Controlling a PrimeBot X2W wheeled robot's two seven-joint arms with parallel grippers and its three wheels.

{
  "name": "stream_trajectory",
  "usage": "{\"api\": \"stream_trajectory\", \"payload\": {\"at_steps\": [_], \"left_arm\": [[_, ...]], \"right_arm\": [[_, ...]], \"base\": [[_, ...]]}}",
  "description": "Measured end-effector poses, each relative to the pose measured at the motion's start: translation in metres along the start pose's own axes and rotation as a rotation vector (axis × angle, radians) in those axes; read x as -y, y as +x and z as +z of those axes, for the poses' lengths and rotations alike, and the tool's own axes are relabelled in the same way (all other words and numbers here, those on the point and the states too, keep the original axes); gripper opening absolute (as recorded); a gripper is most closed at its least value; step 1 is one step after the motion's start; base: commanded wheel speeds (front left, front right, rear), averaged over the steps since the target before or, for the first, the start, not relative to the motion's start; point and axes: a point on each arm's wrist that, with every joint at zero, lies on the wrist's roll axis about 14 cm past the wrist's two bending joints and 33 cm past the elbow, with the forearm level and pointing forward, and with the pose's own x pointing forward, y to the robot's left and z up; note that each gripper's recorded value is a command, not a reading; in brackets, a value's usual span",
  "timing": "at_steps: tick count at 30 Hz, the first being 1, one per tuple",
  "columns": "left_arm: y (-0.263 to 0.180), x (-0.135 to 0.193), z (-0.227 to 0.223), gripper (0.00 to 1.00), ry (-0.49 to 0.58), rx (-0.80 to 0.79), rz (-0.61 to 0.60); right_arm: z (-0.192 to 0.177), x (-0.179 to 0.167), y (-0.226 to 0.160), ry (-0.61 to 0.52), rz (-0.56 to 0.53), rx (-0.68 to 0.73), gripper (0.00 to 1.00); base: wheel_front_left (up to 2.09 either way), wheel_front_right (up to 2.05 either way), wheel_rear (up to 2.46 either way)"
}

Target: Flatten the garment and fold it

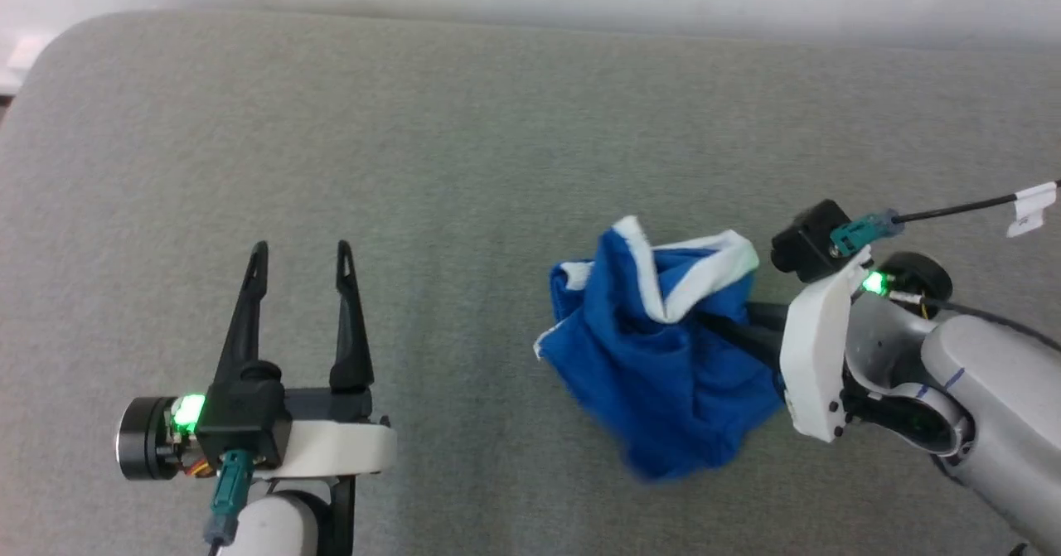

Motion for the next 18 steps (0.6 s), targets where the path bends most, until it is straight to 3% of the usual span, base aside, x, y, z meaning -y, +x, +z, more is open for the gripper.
{"api": "stream_trajectory", "payload": {"at_steps": [7,18], "left_arm": [[0.012,0.023,0.003,1.00,-0.030,0.026,-0.061],[0.048,0.087,0.008,1.00,-0.080,0.102,-0.228]], "right_arm": [[0.019,0.021,-0.056,-0.103,-0.100,0.064,0.00],[-0.026,0.130,-0.158,-0.040,-0.496,-0.016,0.00]], "base": [[0.00,0.00,0.00],[0.00,0.00,0.00]]}}
